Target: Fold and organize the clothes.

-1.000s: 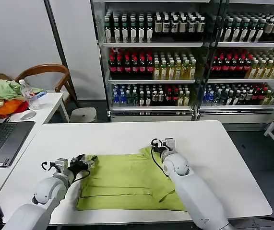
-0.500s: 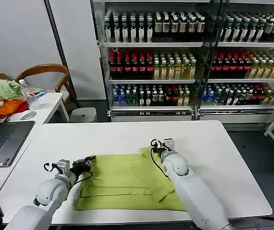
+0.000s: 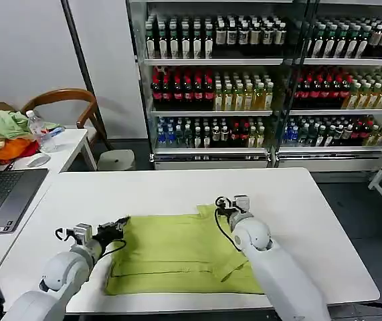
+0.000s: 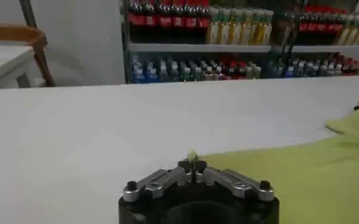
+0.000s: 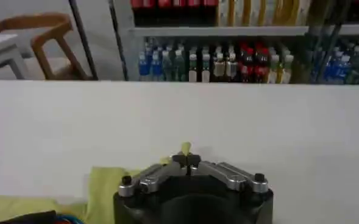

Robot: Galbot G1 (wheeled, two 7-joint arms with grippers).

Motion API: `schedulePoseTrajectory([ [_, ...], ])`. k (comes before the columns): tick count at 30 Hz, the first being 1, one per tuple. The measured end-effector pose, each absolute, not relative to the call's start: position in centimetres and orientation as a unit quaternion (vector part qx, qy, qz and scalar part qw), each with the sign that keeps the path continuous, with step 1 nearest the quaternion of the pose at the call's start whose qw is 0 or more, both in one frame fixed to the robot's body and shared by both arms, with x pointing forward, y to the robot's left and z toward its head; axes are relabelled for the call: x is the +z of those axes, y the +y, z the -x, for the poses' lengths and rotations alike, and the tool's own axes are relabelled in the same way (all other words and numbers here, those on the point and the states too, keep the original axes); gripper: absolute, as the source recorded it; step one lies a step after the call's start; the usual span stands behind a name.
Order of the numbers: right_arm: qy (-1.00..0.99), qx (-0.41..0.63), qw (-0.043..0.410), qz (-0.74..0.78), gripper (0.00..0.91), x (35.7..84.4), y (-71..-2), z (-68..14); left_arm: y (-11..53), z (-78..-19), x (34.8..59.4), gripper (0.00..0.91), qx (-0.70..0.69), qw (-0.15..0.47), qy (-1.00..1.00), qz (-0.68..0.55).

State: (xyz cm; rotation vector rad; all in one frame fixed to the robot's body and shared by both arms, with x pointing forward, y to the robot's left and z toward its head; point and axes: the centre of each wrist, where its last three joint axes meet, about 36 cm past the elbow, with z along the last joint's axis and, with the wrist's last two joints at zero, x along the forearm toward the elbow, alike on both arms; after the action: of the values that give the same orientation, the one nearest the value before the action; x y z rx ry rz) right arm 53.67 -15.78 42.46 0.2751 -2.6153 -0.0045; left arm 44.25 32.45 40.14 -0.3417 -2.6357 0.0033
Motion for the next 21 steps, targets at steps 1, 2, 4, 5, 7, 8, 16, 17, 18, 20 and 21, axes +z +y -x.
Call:
schedulePoseTrajectory([
  [1,-0.963,-0.002,0.249,-0.102,0.0,42.7,-15.9,-53.3,32.4,-43.9,40.3,0.04,0.002,0.236,-0.964,0.126],
  [2,-0.964,-0.002,0.245,-0.104,0.0,43.0,-16.1,-52.8,32.3,-43.5,40.4,0.04,0.003,0.233,-0.964,0.128],
  [4,-0.966,-0.001,0.238,-0.105,0.0,43.5,-16.4,-52.0,32.1,-42.6,40.6,0.04,0.006,0.23,-0.964,0.131],
  [5,-0.966,-0.002,0.235,-0.107,0.0,43.7,-16.5,-51.5,32.0,-42.2,40.6,0.04,0.008,0.228,-0.965,0.131],
  [7,-0.968,-0.001,0.228,-0.109,0.0,44.2,-16.8,-50.6,31.7,-41.4,40.7,0.04,0.011,0.225,-0.965,0.134],
  [8,-0.968,-0.001,0.225,-0.11,0.0,44.3,-17.0,-50.0,31.6,-41.0,40.8,0.04,0.012,0.224,-0.965,0.135],
  [16,-0.969,0.006,0.215,-0.12,0.0,44.9,-17.9,-45.4,30.6,-37.7,40.7,0.04,0.013,0.221,-0.965,0.141],
  [17,-0.969,0.007,0.215,-0.121,0.0,44.9,-18.0,-44.8,30.5,-37.3,40.8,0.04,0.012,0.221,-0.965,0.142],
  [18,-0.969,0.008,0.214,-0.123,0.0,44.9,-18.1,-44.2,30.4,-36.9,40.8,0.04,0.011,0.22,-0.965,0.143],
  [20,-0.969,0.011,0.214,-0.124,0.0,44.8,-18.3,-43.2,30.3,-36.1,40.8,0.04,0.009,0.22,-0.965,0.145],
  [21,-0.969,0.013,0.215,-0.125,0.0,44.7,-18.4,-42.7,30.2,-35.8,40.8,0.04,0.009,0.221,-0.964,0.146],
])
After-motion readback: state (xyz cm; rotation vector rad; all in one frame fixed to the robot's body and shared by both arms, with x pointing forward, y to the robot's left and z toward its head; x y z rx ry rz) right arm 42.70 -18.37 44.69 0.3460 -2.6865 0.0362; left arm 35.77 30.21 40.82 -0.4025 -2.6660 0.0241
